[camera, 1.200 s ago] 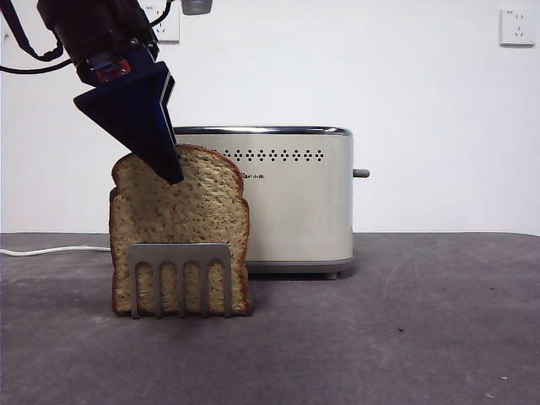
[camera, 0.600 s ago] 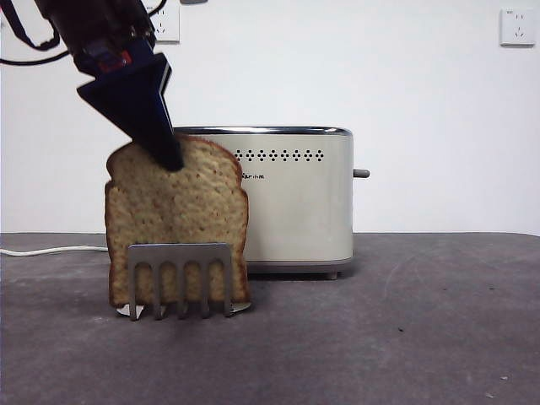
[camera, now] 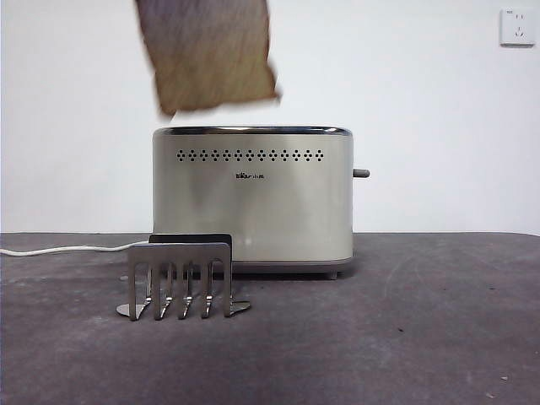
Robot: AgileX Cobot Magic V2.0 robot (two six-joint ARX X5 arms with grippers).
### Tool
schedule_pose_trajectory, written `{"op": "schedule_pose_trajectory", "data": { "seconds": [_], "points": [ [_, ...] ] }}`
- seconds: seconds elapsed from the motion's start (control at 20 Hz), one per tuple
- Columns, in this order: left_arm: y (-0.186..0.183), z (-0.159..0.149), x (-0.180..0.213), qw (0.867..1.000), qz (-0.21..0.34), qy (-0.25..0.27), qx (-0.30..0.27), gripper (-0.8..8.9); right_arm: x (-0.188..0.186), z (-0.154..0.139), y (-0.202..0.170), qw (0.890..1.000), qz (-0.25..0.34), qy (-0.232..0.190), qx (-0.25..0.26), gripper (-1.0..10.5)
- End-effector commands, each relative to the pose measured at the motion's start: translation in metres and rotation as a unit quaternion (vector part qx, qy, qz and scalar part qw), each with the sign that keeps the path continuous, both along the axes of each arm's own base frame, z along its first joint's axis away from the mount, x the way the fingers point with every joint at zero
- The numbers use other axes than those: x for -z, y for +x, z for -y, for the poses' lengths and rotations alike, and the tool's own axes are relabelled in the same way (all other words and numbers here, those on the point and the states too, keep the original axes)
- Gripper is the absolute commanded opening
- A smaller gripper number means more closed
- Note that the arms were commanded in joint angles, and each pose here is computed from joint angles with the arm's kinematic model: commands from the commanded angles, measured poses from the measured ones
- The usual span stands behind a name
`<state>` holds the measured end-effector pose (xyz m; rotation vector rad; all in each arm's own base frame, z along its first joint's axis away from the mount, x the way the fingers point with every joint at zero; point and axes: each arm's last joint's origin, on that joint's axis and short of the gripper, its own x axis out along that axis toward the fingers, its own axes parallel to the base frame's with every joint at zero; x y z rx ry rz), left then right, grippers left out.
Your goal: Pick up a slice of bread from the rack,put the bread on the toaster,press the button
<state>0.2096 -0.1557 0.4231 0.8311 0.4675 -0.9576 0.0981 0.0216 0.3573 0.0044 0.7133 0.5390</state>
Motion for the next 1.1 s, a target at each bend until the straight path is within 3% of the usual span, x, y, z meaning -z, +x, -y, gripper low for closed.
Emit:
{"op": "schedule_pose_trajectory", "data": {
  "seconds": [0.05, 0.2, 0.4, 0.75, 1.1],
  "points": [
    [-0.002, 0.0, -0.022, 0.998, 0.05, -0.034, 0.008, -0.09, 0.0, -0.001, 0.003, 1.0, -0.004, -0.003, -0.005, -0.1],
    [0.004, 0.004, -0.031, 0.993, 0.103, -0.045, 0.022, -0.09, 0.002, -0.001, 0.008, 1.0, -0.013, -0.004, -0.005, -0.1],
    [0.026, 0.014, -0.018, 0.991, 0.131, 0.002, 0.018, -0.1, 0.003, -0.001, 0.011, 1.0, -0.02, -0.004, -0.005, -0.1],
    [0.078, 0.023, 0.01, 0.994, 0.105, 0.044, -0.003, -0.1, 0.004, -0.002, 0.013, 1.0, -0.023, -0.004, -0.007, -0.1],
    [0.094, 0.028, 0.027, 0.994, 0.089, 0.058, 0.029, -0.1, 0.006, -0.007, 0.018, 0.999, -0.032, -0.008, -0.026, -0.1]
  ]
}}
